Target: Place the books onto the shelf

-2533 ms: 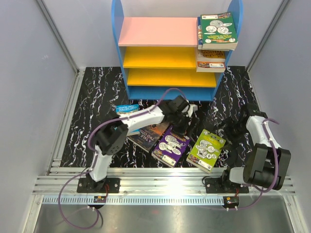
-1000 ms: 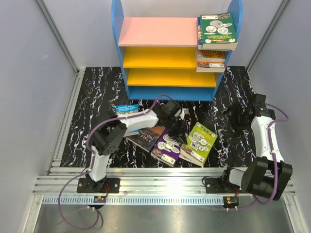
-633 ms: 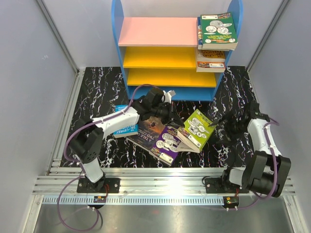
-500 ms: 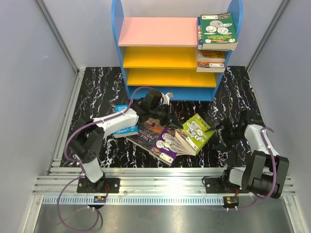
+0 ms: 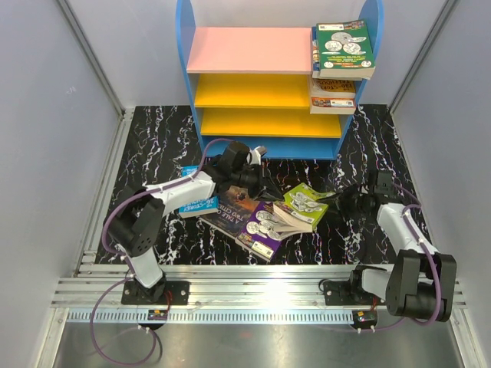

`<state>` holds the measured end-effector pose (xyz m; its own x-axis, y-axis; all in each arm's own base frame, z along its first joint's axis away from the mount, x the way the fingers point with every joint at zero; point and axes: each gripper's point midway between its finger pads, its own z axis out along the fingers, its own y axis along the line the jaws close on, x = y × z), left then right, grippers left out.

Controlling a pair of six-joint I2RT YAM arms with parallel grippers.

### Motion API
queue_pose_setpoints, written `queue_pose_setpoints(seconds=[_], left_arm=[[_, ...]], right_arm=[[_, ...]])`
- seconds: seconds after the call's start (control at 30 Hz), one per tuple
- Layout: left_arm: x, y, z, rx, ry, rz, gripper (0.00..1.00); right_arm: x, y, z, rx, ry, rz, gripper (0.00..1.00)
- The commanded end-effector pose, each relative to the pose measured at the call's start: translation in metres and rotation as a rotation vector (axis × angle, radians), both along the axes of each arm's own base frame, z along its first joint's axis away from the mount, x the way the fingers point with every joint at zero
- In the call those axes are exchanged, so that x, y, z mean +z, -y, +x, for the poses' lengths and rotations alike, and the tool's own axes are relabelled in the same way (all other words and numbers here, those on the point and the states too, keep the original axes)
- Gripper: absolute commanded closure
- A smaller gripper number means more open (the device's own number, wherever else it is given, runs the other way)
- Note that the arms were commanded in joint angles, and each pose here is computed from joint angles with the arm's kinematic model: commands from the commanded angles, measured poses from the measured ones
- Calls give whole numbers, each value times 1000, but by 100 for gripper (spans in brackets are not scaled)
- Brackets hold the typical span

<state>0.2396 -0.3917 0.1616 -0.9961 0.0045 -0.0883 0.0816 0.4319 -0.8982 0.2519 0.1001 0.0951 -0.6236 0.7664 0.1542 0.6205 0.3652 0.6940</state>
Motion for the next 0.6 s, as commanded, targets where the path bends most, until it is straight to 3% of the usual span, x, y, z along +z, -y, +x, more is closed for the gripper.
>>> queue_pose_setpoints(seconds=[0.0,0.03,0.07,0.1,0.13,0.23,0.3,0.33,0.47,0.57], left_arm=[[46,3,-13,-90,106,-61,100],[42,-1,-6,-67,146,8,98],[39,-6,-2,-65,181,80,89],[25,-26,-10,-101,196,224,53],[35,-34,12,-32,296,318,35],[44,-77,26,34,450,576,5],[81,-85,32,71,590,617,2],[93,-94,28,61,703,716,1],[151,-70,5,-36,991,731,1],[153,-44,-20,-148,1137,762,1]], right_arm=[[44,-6,23,1,126,13,92],[55,-5,24,1,131,2,100],[61,-3,26,3,148,-16,100],[68,-3,26,5,158,-22,100],[81,-2,27,10,164,-34,100],[92,4,28,35,160,-94,100],[96,11,27,64,118,-166,100],[105,10,26,87,110,-187,100],[105,10,30,143,74,-285,100],[104,-1,31,195,47,-315,100]])
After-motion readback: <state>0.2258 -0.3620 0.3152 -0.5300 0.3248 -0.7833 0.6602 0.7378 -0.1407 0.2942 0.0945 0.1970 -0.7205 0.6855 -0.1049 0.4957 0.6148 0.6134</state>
